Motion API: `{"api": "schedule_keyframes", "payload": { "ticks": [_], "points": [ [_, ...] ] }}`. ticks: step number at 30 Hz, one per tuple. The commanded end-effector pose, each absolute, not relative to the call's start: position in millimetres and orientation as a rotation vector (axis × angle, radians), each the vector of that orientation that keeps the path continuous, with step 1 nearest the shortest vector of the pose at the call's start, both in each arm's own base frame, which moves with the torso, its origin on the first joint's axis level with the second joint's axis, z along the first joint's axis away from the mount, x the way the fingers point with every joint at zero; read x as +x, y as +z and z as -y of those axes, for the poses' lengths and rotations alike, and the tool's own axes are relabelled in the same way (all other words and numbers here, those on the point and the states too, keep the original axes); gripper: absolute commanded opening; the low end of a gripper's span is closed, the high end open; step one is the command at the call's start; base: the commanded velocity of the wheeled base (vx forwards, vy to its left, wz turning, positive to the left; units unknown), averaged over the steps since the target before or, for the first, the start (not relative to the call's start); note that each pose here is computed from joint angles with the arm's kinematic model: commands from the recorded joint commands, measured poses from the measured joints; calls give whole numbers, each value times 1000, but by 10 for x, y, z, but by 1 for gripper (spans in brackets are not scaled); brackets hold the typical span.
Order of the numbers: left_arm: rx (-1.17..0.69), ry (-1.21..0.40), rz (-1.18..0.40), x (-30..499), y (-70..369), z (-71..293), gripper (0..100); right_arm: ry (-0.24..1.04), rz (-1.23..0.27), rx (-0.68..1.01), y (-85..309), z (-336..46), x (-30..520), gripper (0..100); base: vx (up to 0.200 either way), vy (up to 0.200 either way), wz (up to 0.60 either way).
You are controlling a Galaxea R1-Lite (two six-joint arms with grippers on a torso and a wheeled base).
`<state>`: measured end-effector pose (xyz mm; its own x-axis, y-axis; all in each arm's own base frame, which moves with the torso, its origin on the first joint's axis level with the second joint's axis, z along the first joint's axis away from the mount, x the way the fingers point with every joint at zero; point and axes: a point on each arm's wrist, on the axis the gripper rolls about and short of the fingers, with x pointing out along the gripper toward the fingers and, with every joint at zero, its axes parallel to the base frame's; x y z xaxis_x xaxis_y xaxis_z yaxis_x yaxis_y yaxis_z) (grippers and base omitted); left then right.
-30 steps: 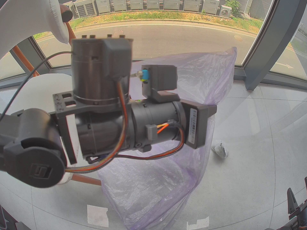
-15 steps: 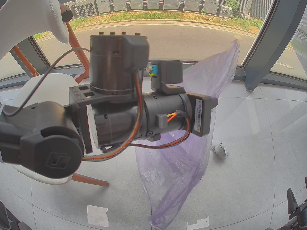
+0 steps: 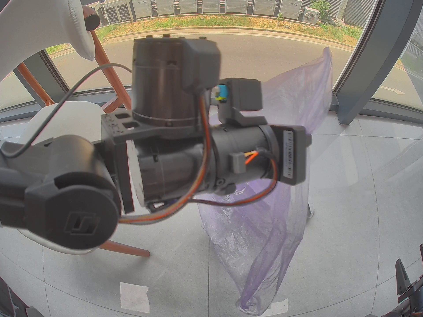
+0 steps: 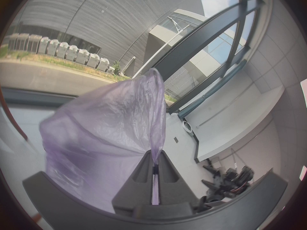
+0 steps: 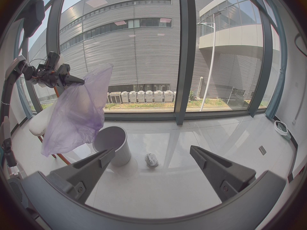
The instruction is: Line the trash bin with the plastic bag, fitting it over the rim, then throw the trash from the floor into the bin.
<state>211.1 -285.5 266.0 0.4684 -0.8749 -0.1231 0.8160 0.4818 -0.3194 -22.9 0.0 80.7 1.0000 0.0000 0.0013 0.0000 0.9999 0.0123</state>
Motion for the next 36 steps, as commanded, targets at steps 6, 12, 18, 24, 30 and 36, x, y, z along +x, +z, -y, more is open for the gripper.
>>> {"api": "schedule_keyframes", "payload": {
  "ticks": [6,12,18,24,30,36],
  "points": [
    [-244,-1061,-408,1783,2467,2985,0,0,-5,12,756,0,-225,100,0,0,0],
    [-224,-1045,-446,1803,2334,2949,0,0,-6,12,754,0,-225,100,0,0,0],
    [-254,-1081,-402,1866,2389,2945,0,0,-5,12,756,0,-225,100,0,0,0],
    [-277,-1077,-368,2040,2321,2963,0,0,-5,12,756,0,-225,100,0,0,0],
    [-272,-966,-376,2402,2215,2696,0,0,-6,9,754,0,-225,100,0,0,0],
    [-156,-859,-307,2746,2169,2422,0,2,-8,5,753,0,-225,100,0,0,0]
  ]
}}
